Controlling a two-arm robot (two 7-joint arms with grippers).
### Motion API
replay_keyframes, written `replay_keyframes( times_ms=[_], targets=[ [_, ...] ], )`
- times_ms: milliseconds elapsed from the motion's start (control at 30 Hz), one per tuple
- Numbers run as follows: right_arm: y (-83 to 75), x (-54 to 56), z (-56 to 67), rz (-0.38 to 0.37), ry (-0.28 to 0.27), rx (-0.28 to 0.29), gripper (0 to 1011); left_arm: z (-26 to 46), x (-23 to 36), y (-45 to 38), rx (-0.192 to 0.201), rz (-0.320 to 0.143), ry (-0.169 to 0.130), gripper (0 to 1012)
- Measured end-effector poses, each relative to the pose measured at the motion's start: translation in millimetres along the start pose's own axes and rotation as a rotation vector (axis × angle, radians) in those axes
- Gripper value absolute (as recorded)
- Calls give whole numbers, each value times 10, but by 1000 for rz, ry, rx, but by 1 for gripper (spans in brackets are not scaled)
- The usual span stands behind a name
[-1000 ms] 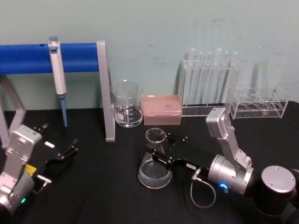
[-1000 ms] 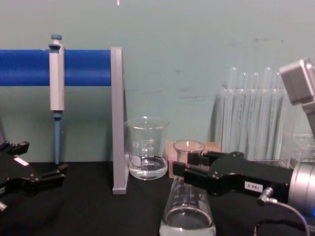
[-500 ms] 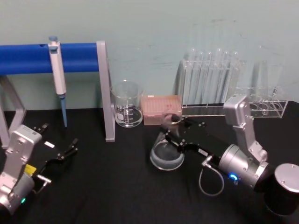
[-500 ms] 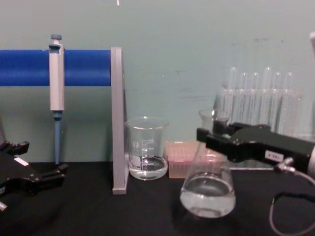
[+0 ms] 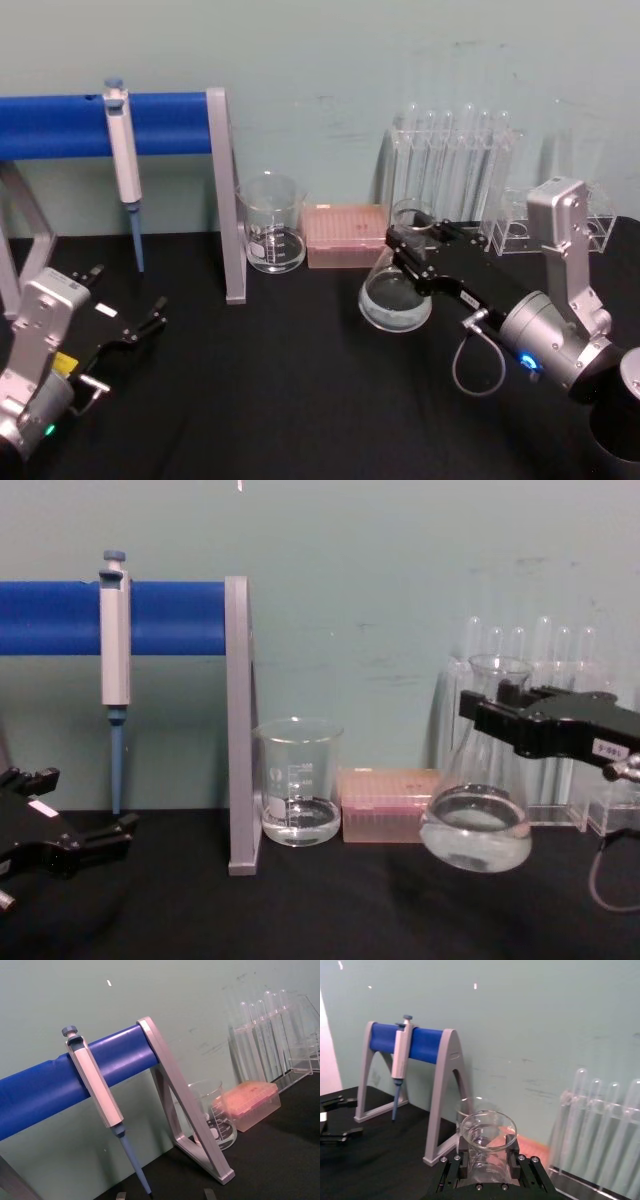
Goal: Grasp the erlenmeyer flask with one hand, shake it three times, then place it back.
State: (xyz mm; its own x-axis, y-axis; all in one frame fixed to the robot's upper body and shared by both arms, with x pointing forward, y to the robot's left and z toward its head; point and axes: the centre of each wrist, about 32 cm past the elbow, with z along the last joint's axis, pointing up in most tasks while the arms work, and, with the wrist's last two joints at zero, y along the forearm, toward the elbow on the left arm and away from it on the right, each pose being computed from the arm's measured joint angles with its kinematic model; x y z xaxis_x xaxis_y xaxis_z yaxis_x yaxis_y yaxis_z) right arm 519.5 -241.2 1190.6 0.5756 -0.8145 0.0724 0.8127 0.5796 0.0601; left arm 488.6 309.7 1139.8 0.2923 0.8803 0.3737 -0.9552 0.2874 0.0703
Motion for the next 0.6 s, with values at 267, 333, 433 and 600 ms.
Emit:
replay_keyframes(
  times_ms=[267, 333, 433, 600],
  targets=[
    [-44, 28, 24, -38, -5, 2, 449, 0, 0, 0, 0, 0, 0, 1001],
    [-49, 30, 27, -41, -6, 2, 449, 0, 0, 0, 0, 0, 0, 1001],
    [-55, 33, 29, -42, -9, 3, 449, 0, 0, 0, 0, 0, 0, 1001],
    [-64, 30, 34, -20, -12, 4, 449, 0, 0, 0, 0, 0, 0, 1001]
  ],
)
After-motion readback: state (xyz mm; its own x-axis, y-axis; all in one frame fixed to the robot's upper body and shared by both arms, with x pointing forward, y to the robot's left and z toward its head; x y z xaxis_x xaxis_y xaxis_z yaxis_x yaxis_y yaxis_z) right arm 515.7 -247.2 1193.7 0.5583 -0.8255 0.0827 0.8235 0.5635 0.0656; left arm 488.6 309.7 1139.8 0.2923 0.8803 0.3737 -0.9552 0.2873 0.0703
